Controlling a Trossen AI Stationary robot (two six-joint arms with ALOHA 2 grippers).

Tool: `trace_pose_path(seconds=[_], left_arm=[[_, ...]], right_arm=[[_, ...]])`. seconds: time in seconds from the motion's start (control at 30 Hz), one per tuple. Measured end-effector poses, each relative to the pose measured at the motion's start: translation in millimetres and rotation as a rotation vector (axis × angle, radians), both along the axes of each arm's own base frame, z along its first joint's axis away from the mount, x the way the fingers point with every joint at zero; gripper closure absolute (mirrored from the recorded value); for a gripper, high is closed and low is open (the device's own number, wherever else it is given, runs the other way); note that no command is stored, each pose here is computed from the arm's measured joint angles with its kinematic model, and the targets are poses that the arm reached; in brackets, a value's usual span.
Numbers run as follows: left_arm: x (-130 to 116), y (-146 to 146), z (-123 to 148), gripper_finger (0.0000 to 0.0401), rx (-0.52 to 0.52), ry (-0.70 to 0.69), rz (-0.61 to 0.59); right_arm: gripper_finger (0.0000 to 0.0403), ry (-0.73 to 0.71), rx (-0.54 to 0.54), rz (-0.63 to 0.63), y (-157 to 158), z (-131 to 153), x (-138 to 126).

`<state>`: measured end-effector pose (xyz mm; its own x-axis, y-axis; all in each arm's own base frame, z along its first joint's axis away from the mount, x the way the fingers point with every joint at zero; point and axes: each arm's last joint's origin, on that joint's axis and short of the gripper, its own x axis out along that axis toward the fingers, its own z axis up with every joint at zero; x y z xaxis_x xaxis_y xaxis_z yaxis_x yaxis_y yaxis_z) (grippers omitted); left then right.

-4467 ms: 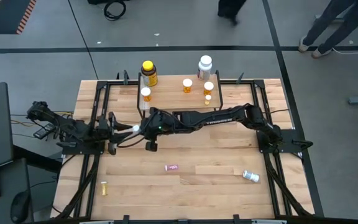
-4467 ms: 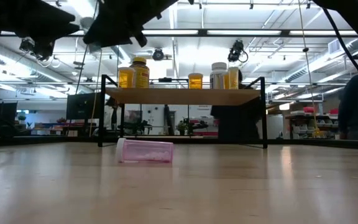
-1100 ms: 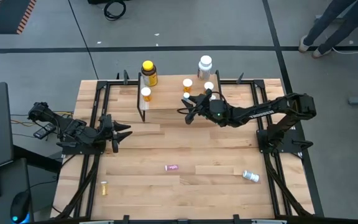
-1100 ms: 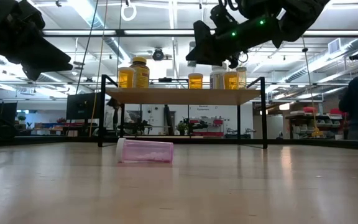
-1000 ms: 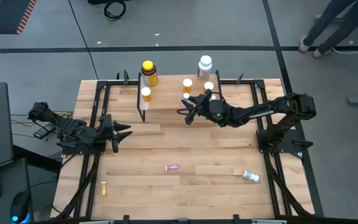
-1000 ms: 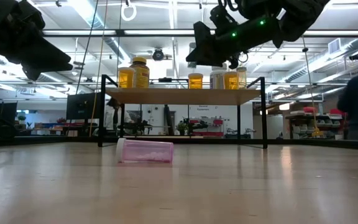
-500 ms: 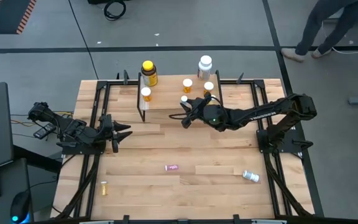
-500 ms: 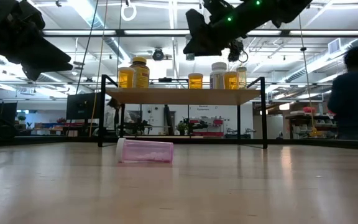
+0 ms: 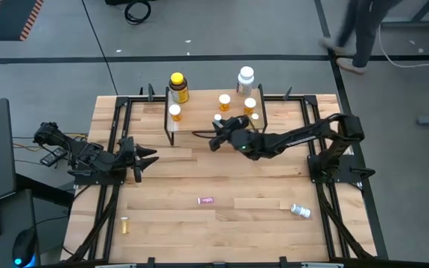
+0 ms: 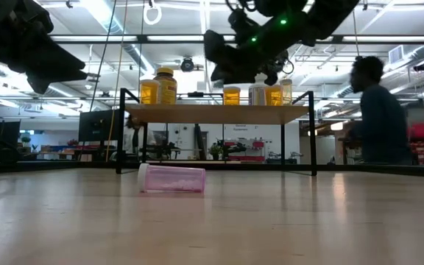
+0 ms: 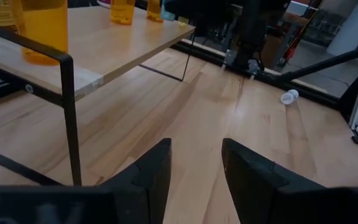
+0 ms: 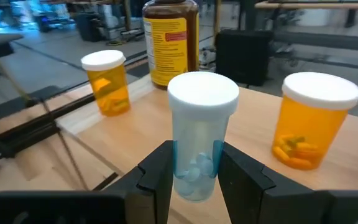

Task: Pick and place medicine bottles onto shelf by color
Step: Put the blue pill bottle on the shelf

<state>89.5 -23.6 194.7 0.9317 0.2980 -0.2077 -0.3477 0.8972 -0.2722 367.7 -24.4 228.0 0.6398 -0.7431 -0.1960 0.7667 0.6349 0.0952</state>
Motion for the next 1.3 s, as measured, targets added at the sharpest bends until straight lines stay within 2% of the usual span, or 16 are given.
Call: trace_pose_path(seconds=[0.23, 0.43, 0.63, 0.93, 1.3], left_arm=[[-0.4, 0.2, -1.4, 0.0249, 0.007, 0.015, 0.000], [-1.1, 0.6, -4.0, 0.0254, -0.002, 0.035, 0.005], [-1.3, 0.6, -4.5, 0.0250, 0.000, 0.040, 0.006], [-1.4, 0.7, -5.0, 0.0248, 0.003, 0.045, 0.006], [-1.5, 0.8, -5.0, 0.0255, 0.004, 0.045, 0.008]], right_arm=[[0.0279, 0.038, -0.056, -0.069, 1.2, -2.9, 32.3], [0.0279, 0.039, -0.047, -0.070, -9.3, -7.5, 41.3], [0.0279, -0.018, 0.039, 0.089, -24.6, -7.3, 44.8], [0.0279, 0.008, 0.027, 0.381, -44.6, -4.8, 47.2], [0.0279, 0.020, -0.015, 0.497, -61.8, -2.8, 45.5]])
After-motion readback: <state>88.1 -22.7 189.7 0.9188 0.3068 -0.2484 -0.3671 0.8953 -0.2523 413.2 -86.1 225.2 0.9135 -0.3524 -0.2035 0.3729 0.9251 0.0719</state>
